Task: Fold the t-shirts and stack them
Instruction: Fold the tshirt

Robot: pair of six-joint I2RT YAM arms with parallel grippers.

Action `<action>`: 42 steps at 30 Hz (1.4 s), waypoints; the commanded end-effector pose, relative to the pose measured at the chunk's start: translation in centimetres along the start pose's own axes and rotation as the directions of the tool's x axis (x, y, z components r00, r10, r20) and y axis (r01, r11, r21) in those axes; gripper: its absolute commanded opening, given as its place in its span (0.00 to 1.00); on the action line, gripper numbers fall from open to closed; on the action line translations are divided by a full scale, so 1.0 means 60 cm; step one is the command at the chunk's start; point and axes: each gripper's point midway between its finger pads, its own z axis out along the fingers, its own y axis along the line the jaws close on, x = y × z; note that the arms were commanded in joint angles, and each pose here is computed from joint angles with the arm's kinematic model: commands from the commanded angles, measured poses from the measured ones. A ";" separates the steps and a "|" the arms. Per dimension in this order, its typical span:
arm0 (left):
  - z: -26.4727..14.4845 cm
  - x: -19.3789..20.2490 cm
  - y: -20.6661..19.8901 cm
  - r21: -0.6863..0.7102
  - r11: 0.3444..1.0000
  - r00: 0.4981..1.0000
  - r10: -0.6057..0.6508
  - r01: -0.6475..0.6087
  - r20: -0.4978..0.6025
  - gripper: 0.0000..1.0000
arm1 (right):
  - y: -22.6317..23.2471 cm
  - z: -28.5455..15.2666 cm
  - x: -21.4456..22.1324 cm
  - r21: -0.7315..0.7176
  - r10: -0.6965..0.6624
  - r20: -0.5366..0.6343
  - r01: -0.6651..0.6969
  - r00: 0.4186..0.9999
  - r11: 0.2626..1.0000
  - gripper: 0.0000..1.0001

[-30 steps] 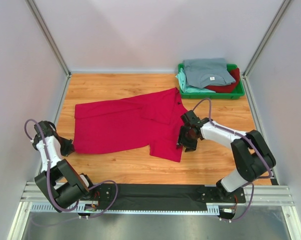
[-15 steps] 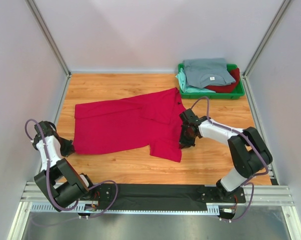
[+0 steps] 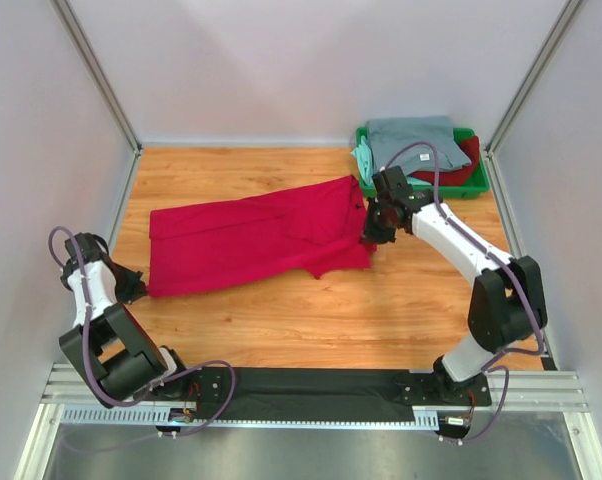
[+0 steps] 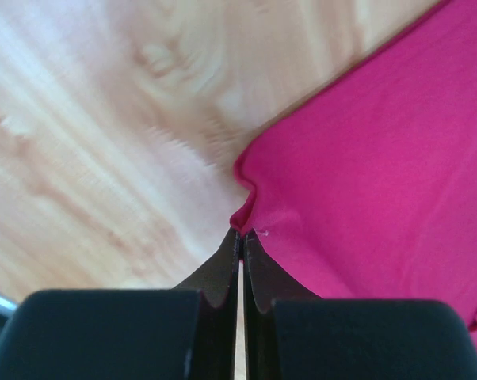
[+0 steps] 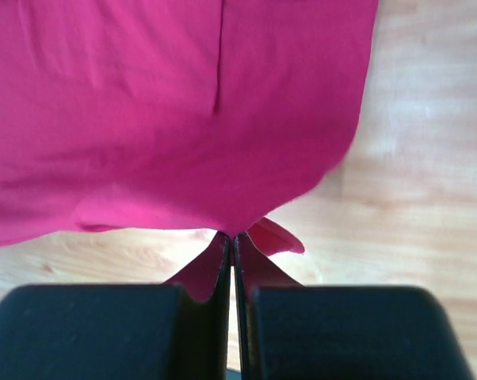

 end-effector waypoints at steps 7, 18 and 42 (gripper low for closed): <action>0.033 -0.076 -0.100 0.177 0.984 0.999 0.037 -0.039 0.014 0.00 | 0.033 0.063 -0.129 -0.069 -0.041 0.002 0.041 0.999 0.997 0.00; 0.045 -0.130 -0.186 0.279 0.960 0.999 0.024 -0.030 0.023 0.00 | 0.054 0.103 -0.210 -0.128 -0.017 -0.013 0.015 1.000 0.992 0.00; 0.099 -0.161 -0.248 0.263 0.964 0.999 0.035 -0.025 -0.032 0.00 | 0.041 0.162 -0.251 -0.142 0.035 -0.038 -0.040 0.999 0.989 0.02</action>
